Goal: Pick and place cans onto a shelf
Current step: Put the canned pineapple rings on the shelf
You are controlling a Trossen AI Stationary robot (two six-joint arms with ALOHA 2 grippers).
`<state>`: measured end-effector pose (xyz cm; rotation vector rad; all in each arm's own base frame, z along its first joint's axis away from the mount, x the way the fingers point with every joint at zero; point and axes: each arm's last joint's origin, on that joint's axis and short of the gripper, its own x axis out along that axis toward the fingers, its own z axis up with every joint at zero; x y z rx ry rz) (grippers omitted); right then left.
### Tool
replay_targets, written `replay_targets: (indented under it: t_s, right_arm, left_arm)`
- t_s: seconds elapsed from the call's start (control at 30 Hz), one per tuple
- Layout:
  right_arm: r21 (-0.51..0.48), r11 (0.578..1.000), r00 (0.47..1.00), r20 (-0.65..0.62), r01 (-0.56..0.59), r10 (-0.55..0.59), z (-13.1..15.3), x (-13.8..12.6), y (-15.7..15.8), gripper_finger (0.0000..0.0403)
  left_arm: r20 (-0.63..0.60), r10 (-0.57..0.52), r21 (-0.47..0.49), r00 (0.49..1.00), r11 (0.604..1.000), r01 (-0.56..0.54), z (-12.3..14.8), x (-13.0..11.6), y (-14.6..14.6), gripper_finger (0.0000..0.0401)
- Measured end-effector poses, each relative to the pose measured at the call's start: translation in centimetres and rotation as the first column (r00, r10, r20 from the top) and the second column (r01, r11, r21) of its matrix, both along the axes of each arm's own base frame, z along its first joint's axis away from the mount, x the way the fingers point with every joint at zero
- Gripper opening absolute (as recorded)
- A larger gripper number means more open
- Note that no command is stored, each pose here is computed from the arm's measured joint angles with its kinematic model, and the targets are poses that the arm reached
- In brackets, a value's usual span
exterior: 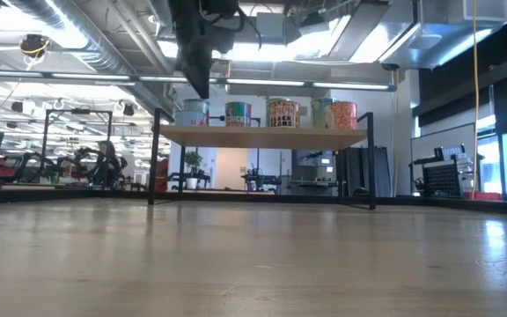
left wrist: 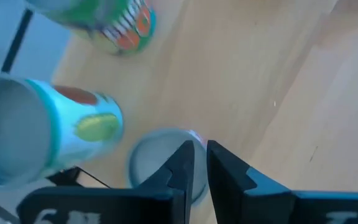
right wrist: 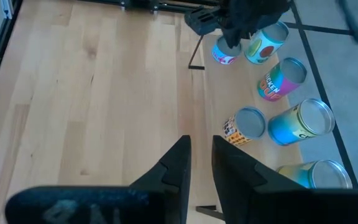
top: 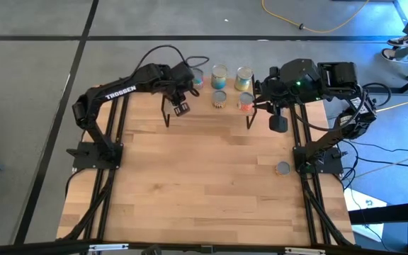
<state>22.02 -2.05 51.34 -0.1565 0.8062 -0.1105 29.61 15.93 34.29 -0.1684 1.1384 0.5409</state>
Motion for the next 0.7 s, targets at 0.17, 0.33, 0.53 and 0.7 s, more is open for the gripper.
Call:
replay_targets:
  t_s: [0.17,0.33,0.53,0.7]
  right_arm:
    - [-0.002,1.000,1.000,0.014,-0.002,0.002,0.3,-0.6,0.1,0.0067]
    - [0.056,0.998,0.997,0.075,0.010,-0.014,1.2,-3.3,0.4,0.0067]
    - [0.150,0.983,0.992,0.056,0.105,-0.115,-0.1,-7.0,0.6,0.0067]
    - [0.226,0.955,0.981,-0.049,0.194,-0.187,-3.4,-9.0,1.0,0.0067]
  left_arm:
    - [0.044,0.022,0.007,0.999,1.000,-0.022,2.5,-0.2,-0.5,0.0036]
    - [0.114,-0.038,-0.002,0.993,0.999,0.039,5.3,0.1,-2.6,0.0036]
    - [0.207,-0.180,0.019,0.962,0.983,0.180,8.0,1.0,-6.7,0.0036]
    - [0.188,-0.329,0.032,0.925,0.944,0.329,8.1,1.8,-10.5,0.0036]
